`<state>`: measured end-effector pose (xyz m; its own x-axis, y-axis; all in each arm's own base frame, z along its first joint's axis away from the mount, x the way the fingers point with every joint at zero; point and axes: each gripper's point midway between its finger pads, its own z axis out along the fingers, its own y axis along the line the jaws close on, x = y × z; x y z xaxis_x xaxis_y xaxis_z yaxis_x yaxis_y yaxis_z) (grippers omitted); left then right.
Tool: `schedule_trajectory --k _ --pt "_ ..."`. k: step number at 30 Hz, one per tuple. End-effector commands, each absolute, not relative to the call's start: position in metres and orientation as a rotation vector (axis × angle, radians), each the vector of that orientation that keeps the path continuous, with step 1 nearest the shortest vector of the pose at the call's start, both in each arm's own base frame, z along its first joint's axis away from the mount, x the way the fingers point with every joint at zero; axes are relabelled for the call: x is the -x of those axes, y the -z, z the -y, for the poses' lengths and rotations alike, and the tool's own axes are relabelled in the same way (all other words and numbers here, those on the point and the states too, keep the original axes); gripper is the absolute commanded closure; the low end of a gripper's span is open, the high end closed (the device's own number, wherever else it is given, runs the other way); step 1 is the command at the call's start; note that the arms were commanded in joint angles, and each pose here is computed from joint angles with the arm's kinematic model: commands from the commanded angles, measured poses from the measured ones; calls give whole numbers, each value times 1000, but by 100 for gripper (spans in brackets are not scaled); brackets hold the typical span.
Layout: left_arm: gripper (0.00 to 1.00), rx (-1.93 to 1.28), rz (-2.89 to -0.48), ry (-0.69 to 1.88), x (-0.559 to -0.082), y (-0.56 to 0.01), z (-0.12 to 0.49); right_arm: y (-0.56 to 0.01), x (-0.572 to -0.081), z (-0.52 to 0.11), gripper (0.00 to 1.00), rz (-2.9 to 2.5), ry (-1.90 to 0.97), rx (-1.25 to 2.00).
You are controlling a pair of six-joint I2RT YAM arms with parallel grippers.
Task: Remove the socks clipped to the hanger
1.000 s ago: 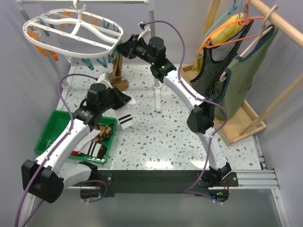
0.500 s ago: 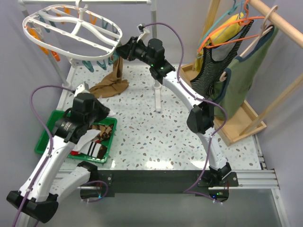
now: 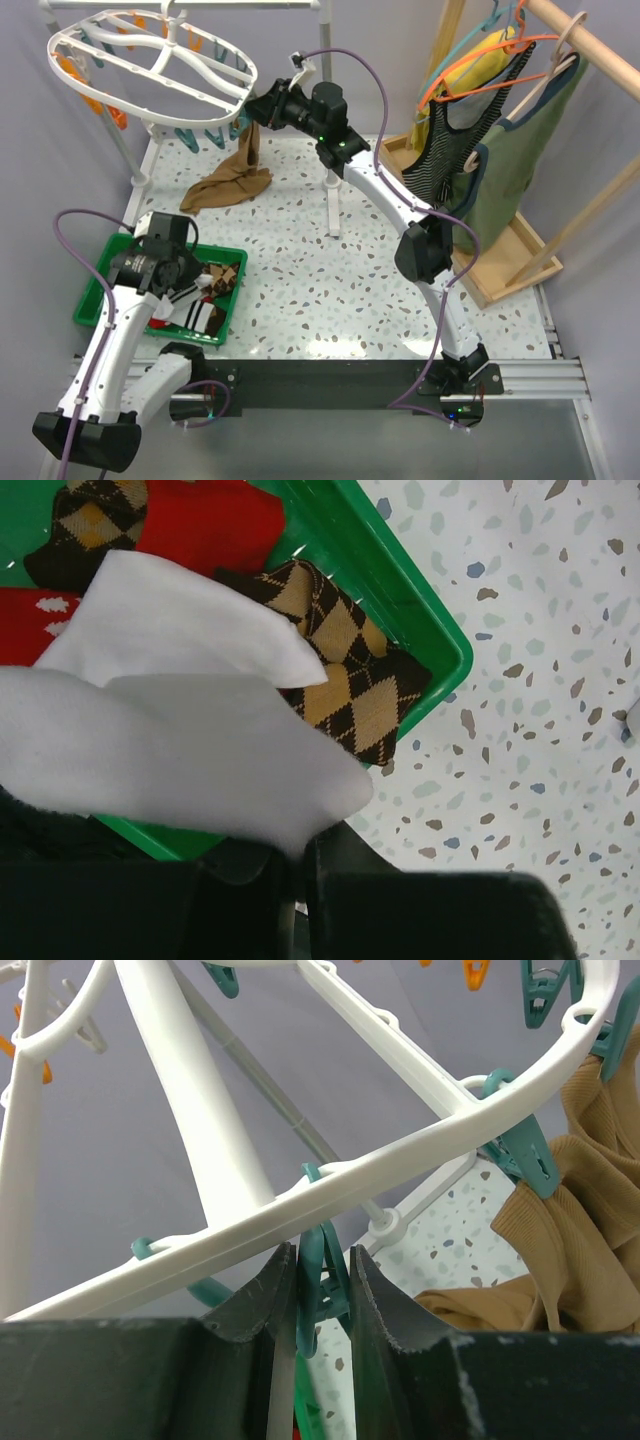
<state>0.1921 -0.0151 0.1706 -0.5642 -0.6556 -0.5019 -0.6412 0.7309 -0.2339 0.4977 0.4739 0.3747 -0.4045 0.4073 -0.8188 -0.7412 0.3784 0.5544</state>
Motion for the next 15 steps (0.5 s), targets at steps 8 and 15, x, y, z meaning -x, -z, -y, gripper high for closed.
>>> schedule_trajectory --k 8,15 --pt "94 914 -2338 -129 -198 -170 -8 -397 -485 -463 100 -1531 -1267 319" --pt "71 921 -2310 -183 -199 -176 -17 -390 -485 -466 99 -1553 -1278 308"
